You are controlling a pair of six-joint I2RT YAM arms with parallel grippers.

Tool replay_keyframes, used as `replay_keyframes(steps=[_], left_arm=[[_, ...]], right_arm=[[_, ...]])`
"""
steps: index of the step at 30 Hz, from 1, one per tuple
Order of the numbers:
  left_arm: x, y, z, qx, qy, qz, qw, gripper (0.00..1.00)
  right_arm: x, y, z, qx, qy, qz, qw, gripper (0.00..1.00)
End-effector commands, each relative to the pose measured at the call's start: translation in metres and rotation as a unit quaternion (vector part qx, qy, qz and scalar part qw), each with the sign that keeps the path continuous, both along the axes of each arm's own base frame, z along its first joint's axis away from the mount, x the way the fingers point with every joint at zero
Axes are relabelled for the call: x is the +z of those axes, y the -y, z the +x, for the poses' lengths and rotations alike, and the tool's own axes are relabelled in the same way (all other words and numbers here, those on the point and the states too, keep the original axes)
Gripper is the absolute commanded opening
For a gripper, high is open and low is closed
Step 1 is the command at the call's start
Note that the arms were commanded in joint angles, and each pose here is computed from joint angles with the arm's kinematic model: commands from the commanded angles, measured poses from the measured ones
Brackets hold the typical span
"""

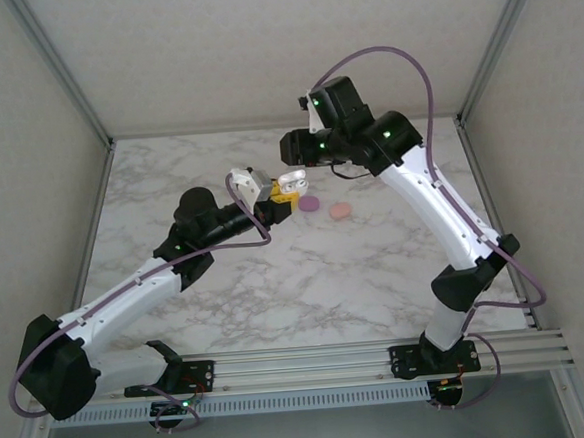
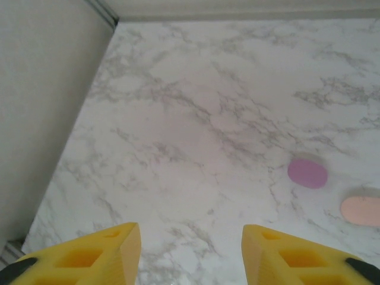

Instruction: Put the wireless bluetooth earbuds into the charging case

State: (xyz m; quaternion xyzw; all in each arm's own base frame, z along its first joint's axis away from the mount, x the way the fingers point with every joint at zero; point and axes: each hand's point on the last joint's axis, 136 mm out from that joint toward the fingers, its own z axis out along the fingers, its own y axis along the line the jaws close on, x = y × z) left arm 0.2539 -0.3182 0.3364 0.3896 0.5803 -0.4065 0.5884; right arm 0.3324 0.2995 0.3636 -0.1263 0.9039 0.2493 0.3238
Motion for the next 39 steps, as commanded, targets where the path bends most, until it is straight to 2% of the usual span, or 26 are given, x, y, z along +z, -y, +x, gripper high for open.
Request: replay_keyframes(steps=[1, 6, 17, 20, 23, 25, 27, 32, 35, 39], left_arm=[[0.029, 0.0, -0.015, -0.029, 0.031, -0.017, 0.999, 0.08], [0.031, -0.001, -0.013, -0.021, 0.032, -0.016, 0.999, 0.08], [0.028, -0.003, 0.0, 0.006, 0.016, -0.026, 1.0, 0.08], [0.029, -0.003, -0.001, 0.002, 0.016, -0.027, 1.0, 0.09], [0.025, -0.002, -0.002, -0.001, 0.012, -0.021, 1.0, 0.09], [0.018, -0.001, 0.001, 0.004, -0.001, -0.011, 1.0, 0.1], [0.002, 0.0, 0.009, 0.016, -0.032, 0.018, 0.999, 0.09], [-0.077, 0.006, 0.022, 0.032, -0.173, 0.098, 0.979, 0.09], [-0.125, 0.011, 0.029, 0.042, -0.282, 0.11, 0.952, 0.11], [-0.179, 0.022, 0.034, 0.048, -0.4, 0.136, 0.905, 0.1]], right_arm=[[-0.006, 0.0, -0.012, 0.045, -0.016, -0.024, 0.999, 0.49], [-0.029, -0.002, -0.023, 0.08, -0.067, -0.055, 0.993, 0.46], [-0.006, 0.015, -0.057, 0.091, -0.054, -0.011, 0.994, 0.43], [-0.001, 0.025, -0.057, 0.069, -0.038, -0.01, 0.997, 0.46], [0.007, 0.048, -0.046, 0.01, 0.001, -0.028, 1.0, 0.53], [0.008, 0.068, -0.039, -0.038, 0.02, -0.036, 0.998, 0.54], [-0.002, 0.09, -0.033, -0.088, 0.027, -0.042, 0.995, 0.6], [-0.056, 0.142, -0.03, -0.187, -0.02, -0.004, 0.982, 0.63], [-0.093, 0.156, -0.037, -0.21, -0.067, 0.014, 0.975, 0.63], [-0.139, 0.171, -0.045, -0.228, -0.116, 0.004, 0.967, 0.63]])
